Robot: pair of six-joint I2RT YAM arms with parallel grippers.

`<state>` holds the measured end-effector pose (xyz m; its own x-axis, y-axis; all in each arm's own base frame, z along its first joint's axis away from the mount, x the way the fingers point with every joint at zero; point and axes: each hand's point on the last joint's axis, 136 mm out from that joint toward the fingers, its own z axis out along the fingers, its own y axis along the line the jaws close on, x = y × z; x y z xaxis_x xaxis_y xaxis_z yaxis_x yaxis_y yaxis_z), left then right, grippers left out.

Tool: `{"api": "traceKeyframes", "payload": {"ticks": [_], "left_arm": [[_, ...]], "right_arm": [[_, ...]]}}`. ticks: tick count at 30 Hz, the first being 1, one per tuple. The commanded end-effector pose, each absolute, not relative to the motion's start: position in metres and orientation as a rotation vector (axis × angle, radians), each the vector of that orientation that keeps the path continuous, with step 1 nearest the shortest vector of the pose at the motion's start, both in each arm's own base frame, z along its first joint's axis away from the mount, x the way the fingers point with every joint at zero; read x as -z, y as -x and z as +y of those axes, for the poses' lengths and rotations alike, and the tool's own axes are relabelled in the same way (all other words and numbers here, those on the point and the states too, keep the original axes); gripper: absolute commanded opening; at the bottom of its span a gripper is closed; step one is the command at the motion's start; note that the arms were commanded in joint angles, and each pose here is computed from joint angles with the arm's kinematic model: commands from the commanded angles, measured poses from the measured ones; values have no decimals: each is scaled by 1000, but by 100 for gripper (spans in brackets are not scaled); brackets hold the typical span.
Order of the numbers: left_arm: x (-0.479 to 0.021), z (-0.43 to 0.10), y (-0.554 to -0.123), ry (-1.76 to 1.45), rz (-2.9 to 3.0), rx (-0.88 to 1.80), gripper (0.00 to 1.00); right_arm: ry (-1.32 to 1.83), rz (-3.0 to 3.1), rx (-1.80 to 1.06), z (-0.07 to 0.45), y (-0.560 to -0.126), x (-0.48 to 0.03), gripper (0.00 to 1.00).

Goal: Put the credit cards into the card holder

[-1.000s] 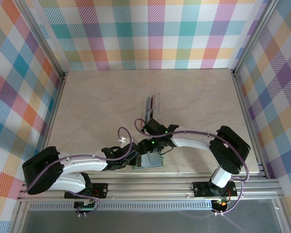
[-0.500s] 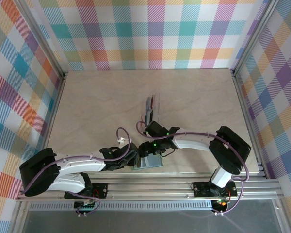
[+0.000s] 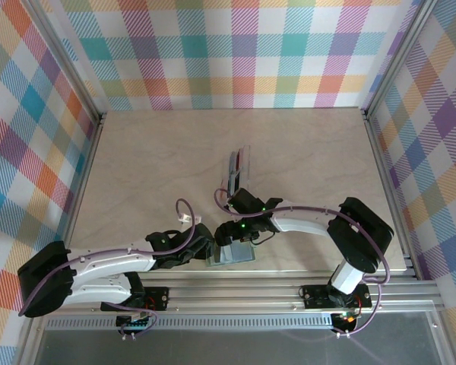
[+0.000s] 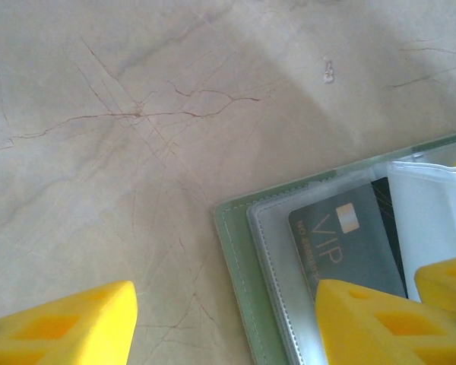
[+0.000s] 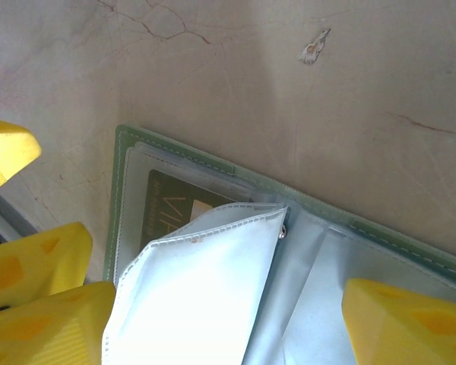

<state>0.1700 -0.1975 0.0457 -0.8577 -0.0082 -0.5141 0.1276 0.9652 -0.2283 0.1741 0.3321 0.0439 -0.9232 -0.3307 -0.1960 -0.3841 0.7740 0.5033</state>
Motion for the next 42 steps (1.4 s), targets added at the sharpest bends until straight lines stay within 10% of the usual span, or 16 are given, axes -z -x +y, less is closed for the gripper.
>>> {"api": "traceKeyframes", "payload": {"ticks": [1, 42], "left_arm": [[-43, -195, -163, -124, 2588, 359, 65], [-52, -241, -136, -341, 2547, 710, 65]], "right_arm": [[588, 2862, -887, 336, -176, -44, 77], [506, 2924, -821, 327, -183, -26, 76]]}}
